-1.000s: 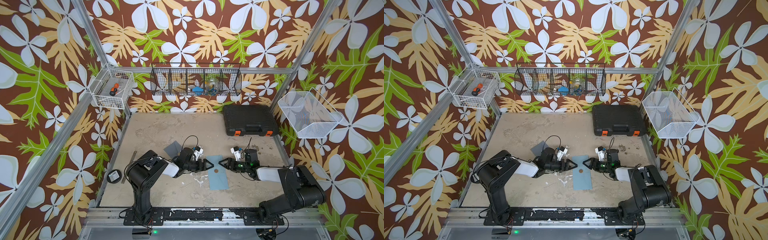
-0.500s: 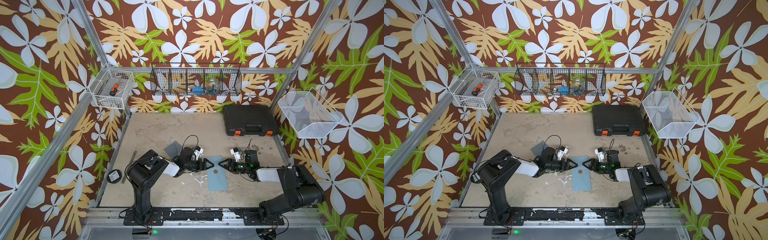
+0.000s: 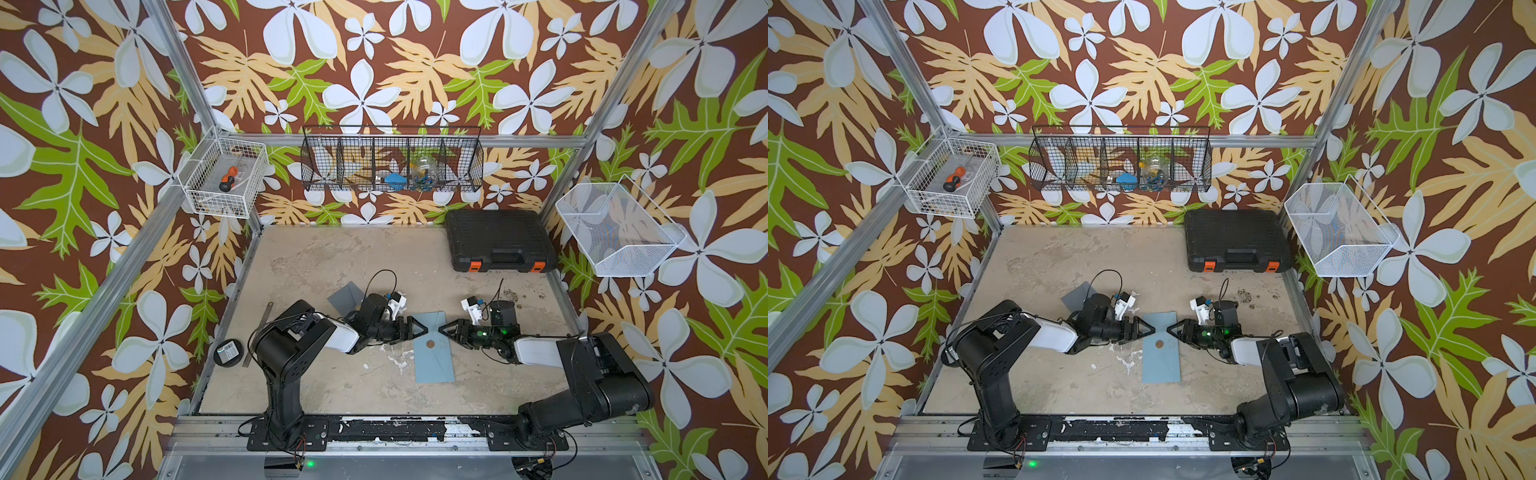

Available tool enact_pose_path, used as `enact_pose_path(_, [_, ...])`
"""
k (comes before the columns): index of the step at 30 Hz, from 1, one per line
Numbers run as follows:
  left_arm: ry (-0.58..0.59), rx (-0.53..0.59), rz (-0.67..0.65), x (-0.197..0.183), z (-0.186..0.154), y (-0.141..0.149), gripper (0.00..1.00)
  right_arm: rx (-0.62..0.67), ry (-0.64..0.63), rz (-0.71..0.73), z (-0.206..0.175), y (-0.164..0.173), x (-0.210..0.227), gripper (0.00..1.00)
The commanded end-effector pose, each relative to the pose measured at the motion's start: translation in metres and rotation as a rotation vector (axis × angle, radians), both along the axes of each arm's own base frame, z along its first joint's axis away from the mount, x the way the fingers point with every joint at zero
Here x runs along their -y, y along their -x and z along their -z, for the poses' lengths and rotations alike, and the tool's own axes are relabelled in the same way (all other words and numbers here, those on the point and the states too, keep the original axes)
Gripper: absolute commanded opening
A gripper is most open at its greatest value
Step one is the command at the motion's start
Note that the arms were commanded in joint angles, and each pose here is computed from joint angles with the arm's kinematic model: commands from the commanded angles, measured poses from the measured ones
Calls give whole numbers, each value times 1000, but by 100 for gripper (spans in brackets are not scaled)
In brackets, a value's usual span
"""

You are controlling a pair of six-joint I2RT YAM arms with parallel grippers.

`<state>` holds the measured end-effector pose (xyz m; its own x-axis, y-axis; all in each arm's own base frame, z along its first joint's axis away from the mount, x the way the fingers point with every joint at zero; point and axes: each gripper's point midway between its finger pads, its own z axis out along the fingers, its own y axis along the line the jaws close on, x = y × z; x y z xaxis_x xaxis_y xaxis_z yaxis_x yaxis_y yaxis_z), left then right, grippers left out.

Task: Open the envelope
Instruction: Pick up the envelope from the center of the board.

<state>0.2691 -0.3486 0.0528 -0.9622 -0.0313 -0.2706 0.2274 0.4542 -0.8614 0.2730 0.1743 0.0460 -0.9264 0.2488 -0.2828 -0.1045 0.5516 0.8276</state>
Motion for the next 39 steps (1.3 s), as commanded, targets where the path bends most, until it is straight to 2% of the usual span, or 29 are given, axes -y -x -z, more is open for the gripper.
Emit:
enact_pose_path(1, [5,13,-1,1,-5,-2,85,28,-26,-5,-8,-4,-3,52])
enact_pose_path(8, [0,28,-2,2,-8,-5,85,29,-85,-29,-11,-5,-10,45])
enact_pose_path(15, [-4,30,-2,3,-8,-7,85,20,-93,-33,-7,-5,-11,44])
enact_pose_path(18, [-7,26,-4,3,-7,-7,86,20,-95,-34,-7,-5,-11,40])
enact_pose_path(30, [-4,12,-8,1,-1,-5,86,6,-108,-55,-2,-6,-17,39])
enact_pose_path(36, [-10,-1,-15,-1,4,-3,86,-4,-96,-62,4,-6,-20,30])
enact_pose_path(39, [-10,2,-18,-2,4,-3,86,-1,-87,-61,5,-7,-19,16])
